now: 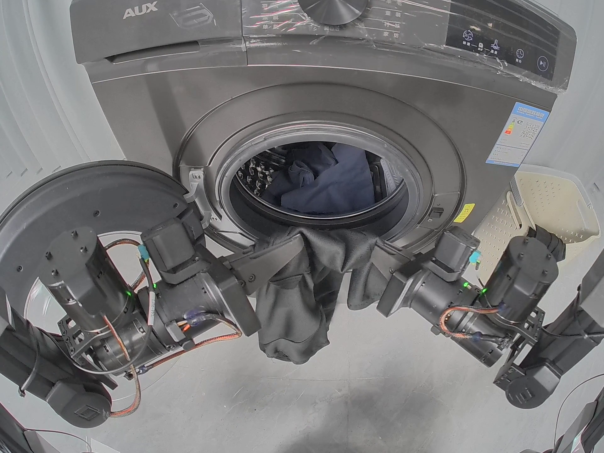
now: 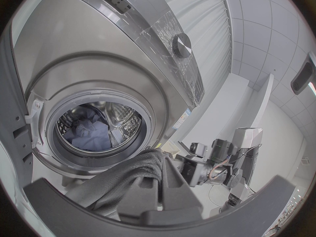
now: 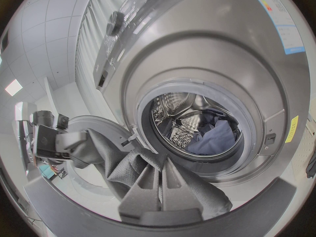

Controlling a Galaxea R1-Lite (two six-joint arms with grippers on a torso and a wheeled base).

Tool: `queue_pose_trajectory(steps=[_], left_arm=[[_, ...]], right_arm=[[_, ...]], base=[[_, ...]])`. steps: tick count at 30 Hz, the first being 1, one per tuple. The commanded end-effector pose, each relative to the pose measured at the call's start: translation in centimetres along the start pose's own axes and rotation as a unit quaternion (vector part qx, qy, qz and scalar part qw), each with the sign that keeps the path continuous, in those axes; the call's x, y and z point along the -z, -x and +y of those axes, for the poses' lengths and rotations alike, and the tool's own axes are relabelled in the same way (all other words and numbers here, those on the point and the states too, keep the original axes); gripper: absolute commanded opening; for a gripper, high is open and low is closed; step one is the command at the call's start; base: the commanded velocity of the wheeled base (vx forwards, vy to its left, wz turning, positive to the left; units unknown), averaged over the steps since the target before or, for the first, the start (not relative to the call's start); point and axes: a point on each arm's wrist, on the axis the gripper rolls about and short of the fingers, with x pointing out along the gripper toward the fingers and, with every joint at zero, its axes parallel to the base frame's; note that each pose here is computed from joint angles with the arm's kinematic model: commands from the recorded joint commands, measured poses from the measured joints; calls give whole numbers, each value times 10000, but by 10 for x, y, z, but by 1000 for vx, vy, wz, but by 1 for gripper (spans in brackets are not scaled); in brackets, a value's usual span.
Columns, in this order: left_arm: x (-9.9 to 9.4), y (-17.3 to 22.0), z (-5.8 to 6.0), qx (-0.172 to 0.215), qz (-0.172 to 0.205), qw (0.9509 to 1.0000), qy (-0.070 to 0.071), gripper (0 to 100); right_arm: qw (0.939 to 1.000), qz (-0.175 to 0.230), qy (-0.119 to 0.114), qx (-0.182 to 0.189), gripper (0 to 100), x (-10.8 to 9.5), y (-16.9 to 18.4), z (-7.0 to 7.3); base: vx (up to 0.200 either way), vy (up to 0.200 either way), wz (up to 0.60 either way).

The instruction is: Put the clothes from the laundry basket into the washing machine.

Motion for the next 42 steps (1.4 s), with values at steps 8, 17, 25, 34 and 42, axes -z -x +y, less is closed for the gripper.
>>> queue_pose_trajectory(steps=[8,17,25,34,42], left_arm=[[13,-8,4,-15,208,9998,76,100],[45,-13,15,-190,727,9970,197,100],[72,-7,21,-259,1071,9937,220,100],[99,7,25,-282,1626,9862,-93,100],[121,10,35,-494,2021,9781,-49,100]], right_arm=[[9986,362,-23,-390,0,-2,47,7],[9985,-149,-93,-522,0,-25,42,12],[9978,-449,-169,-454,0,-37,32,10],[9968,-736,-272,-161,0,-46,18,9],[9960,-787,-377,-170,0,-48,15,12]], base=[[0,0,0],[0,0,0],[0,0,0],[0,0,0],[0,0,0]])
